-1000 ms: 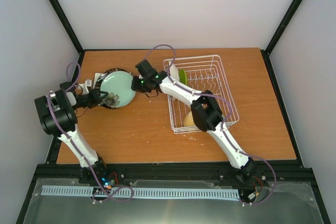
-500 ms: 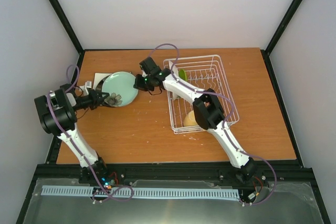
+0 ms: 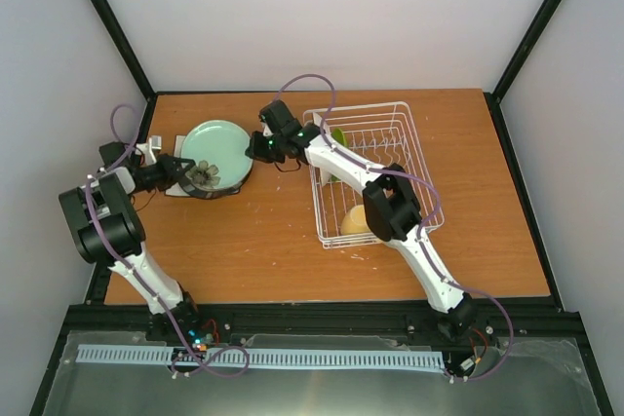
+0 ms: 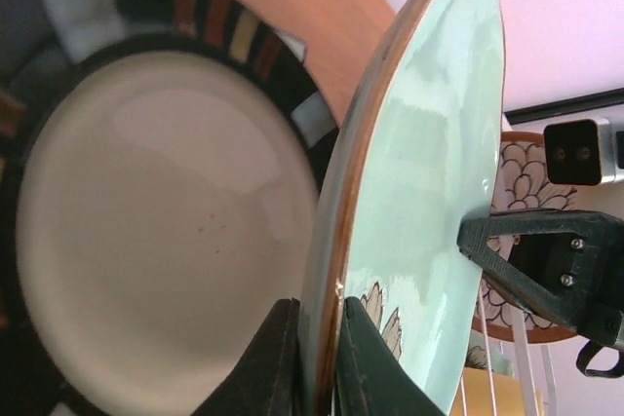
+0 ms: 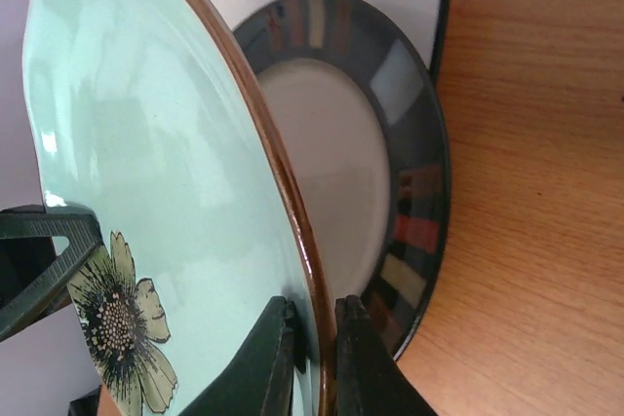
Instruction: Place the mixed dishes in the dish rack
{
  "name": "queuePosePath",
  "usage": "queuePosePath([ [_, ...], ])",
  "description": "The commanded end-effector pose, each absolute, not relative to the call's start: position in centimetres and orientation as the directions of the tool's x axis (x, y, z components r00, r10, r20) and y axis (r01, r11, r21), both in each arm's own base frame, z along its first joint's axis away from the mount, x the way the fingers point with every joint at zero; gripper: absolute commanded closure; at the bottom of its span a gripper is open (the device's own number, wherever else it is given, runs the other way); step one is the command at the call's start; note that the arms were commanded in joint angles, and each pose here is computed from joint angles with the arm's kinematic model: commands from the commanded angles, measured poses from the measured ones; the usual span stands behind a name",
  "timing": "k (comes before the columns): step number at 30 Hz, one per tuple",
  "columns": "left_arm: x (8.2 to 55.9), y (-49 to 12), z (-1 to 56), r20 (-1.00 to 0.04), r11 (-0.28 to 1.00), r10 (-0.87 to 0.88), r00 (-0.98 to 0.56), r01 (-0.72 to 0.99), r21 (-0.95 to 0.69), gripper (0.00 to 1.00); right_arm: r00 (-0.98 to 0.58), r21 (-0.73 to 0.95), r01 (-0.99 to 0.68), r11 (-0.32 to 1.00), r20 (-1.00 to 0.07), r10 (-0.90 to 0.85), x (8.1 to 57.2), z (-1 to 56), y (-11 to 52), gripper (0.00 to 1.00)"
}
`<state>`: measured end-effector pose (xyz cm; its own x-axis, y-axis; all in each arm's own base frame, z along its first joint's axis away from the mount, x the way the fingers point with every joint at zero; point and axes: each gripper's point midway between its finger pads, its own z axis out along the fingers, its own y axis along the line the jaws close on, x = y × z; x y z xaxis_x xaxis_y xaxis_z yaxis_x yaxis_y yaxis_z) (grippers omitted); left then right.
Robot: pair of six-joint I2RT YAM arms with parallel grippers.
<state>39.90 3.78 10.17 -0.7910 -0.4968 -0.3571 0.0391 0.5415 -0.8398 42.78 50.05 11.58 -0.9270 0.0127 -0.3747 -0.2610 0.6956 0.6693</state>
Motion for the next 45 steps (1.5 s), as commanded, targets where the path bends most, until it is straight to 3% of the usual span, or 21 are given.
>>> queuePosePath([
  [1, 40.9, 1.6, 17.6, -0.539, 0.556, -0.397, -0.743, 0.273, -0.785, 0.99, -0.872, 0.670, -0.408, 0.620, -0.487, -0.048, 39.9, 15.0, 53.0, 0.97],
  [11, 39.9, -0.7, 20.1, -0.561, 0.470, -0.375, -0.738, 0.370, -0.801, 0.99, -0.882, 0.781, -0.452, 0.432, -0.463, -0.085, 37.6, 18.6, 54.9, 0.97],
  [17, 39.2, -1.7, 21.5, -0.572, 0.419, -0.360, -0.737, 0.420, -0.805, 0.99, -0.868, 0.791, -0.485, 0.374, -0.487, -0.096, 37.0, 20.7, 55.2, 0.84],
  [31, 37.4, -3.7, 21.8, -0.554, 0.308, -0.323, -0.768, 0.468, -0.828, 0.99, -0.846, 0.815, -0.533, 0.226, -0.521, -0.115, 35.5, 24.5, 55.6, 0.81],
  [38, 36.0, -4.8, 23.5, -0.560, 0.199, -0.292, -0.775, 0.524, -0.828, 0.99, -0.816, 0.806, -0.578, 0.126, -0.565, -0.126, 34.3, 27.1, 55.7, 0.96],
  [43, 35.8, -6.3, 23.8, -0.563, 0.170, -0.259, -0.785, 0.537, -0.826, 0.99, -0.796, 0.798, -0.600, 0.058, -0.588, -0.140, 33.2, 28.7, 55.5, 0.97],
  [45, 36.1, -6.4, 23.9, -0.576, 0.201, -0.251, -0.778, 0.541, -0.817, 0.94, -0.792, 0.793, -0.607, 0.063, -0.595, -0.140, 33.0, 28.9, 55.2, 0.97],
])
